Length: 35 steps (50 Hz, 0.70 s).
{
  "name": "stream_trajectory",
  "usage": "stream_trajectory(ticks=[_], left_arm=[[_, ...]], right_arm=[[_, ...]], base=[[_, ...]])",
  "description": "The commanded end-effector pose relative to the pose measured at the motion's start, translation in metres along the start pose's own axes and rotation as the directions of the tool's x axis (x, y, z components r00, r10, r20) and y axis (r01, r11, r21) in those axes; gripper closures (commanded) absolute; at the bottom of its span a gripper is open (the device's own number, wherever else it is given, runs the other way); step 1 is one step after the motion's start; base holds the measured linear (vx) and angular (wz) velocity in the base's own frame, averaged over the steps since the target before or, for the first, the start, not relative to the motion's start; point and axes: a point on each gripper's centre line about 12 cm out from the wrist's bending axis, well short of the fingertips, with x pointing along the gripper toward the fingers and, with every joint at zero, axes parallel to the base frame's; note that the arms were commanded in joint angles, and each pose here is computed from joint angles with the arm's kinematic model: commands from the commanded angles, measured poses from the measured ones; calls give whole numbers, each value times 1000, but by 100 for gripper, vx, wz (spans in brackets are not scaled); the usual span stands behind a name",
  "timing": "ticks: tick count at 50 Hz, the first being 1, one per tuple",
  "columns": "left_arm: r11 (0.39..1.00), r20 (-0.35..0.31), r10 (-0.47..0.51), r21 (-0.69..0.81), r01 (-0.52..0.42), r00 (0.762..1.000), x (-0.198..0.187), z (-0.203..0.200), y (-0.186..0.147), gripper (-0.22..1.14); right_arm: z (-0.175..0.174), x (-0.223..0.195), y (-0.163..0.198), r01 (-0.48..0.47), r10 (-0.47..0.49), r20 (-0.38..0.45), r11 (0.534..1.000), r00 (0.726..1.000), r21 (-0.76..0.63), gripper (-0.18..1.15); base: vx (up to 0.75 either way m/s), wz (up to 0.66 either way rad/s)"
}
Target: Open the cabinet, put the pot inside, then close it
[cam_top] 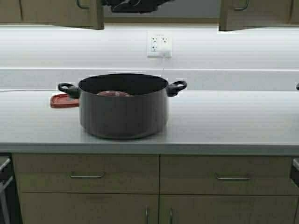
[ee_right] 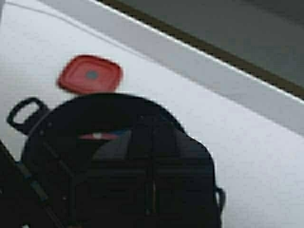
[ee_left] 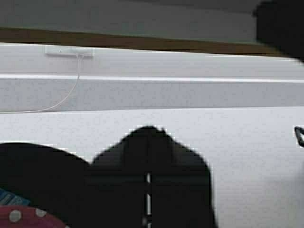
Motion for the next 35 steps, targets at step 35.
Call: stream_trajectory(ticks=[35], left_arm=[[996,18,81,36,-81,997,-11,44,64,89]], right_arm=[[-12,-43,-63,152,-151,-12,987,988,51,91]], base=[[0,0]])
